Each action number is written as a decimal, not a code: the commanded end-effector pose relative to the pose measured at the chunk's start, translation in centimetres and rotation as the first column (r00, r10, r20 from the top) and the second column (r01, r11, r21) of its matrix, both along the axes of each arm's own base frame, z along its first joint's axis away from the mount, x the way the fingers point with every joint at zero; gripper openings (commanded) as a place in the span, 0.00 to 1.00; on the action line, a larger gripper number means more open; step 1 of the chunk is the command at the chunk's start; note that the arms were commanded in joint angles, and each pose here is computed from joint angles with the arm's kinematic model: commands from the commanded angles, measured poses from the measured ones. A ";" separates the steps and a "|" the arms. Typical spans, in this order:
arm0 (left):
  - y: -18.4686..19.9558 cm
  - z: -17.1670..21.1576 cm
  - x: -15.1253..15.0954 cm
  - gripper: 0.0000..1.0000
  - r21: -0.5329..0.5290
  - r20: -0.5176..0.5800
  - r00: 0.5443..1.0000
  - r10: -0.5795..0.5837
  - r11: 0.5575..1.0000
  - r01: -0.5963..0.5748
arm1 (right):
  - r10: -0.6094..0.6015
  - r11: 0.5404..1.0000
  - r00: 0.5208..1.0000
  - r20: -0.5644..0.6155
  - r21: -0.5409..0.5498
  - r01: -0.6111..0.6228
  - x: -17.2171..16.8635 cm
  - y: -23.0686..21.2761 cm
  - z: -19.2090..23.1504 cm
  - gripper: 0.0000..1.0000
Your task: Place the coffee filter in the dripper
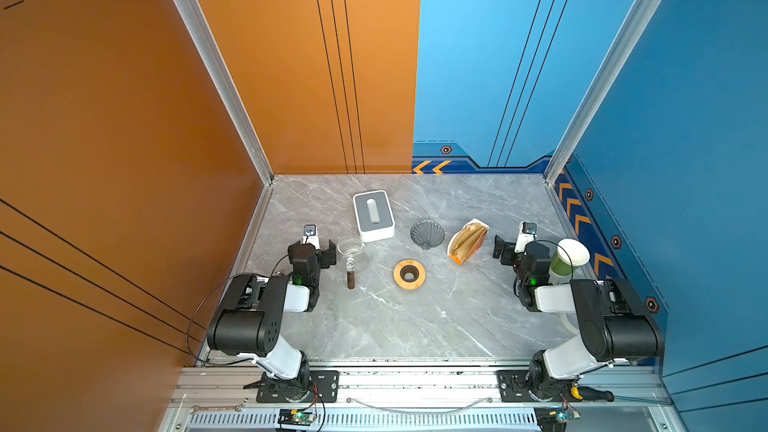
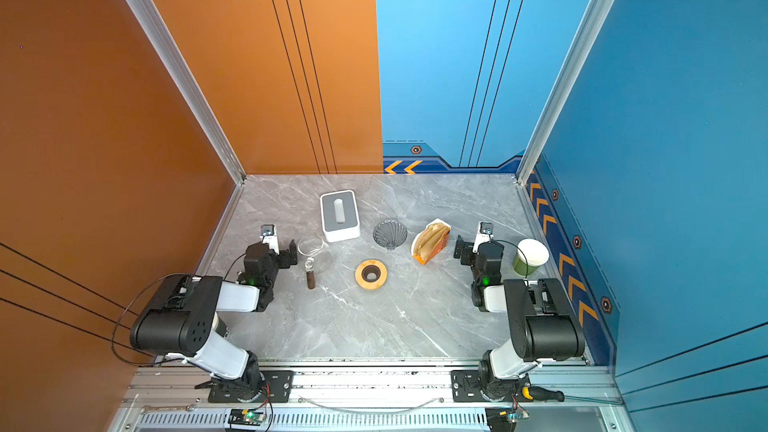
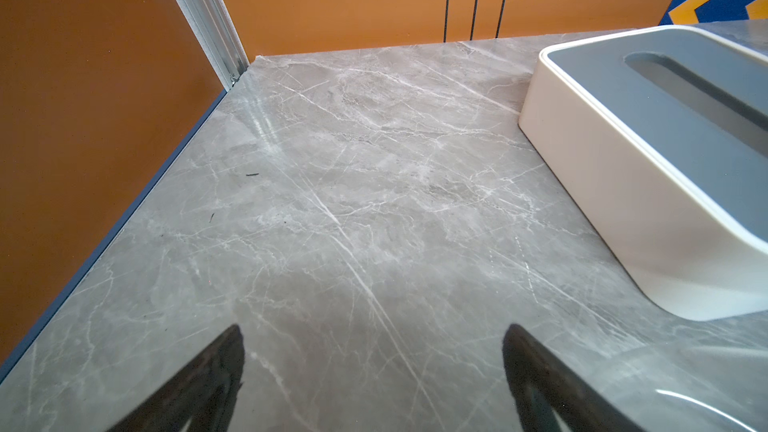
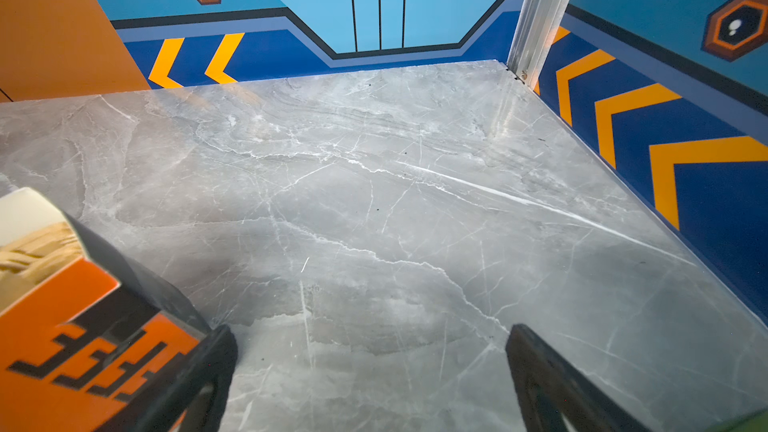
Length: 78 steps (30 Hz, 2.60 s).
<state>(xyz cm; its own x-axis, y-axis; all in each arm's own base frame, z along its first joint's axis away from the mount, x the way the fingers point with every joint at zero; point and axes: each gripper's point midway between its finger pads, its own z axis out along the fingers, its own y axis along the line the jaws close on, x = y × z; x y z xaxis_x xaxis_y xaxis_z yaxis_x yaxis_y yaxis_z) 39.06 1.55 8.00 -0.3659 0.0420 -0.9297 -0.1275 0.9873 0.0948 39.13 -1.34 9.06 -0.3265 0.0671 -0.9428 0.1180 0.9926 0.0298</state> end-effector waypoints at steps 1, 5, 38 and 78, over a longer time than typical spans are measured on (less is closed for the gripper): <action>-0.2 1.1 0.5 0.98 -0.023 0.030 1.000 -0.008 1.000 0.009 | 0.010 1.000 1.000 0.000 -0.012 -0.010 0.4 0.0 0.2 1.00; -0.2 1.1 0.5 0.98 -0.023 0.030 1.000 -0.009 1.000 0.009 | 0.010 1.000 1.000 -0.001 -0.012 -0.010 0.3 0.0 0.2 1.00; -0.1 3.6 -0.9 0.98 -0.014 0.108 0.994 -0.004 1.000 0.005 | -0.033 0.999 0.998 0.048 0.041 0.031 -0.5 -1.3 2.2 1.00; -7.3 10.9 -11.3 0.98 -0.598 -0.388 0.915 -0.112 0.786 -0.158 | 0.473 0.669 0.838 -0.272 0.730 -0.140 -9.0 20.9 4.7 0.69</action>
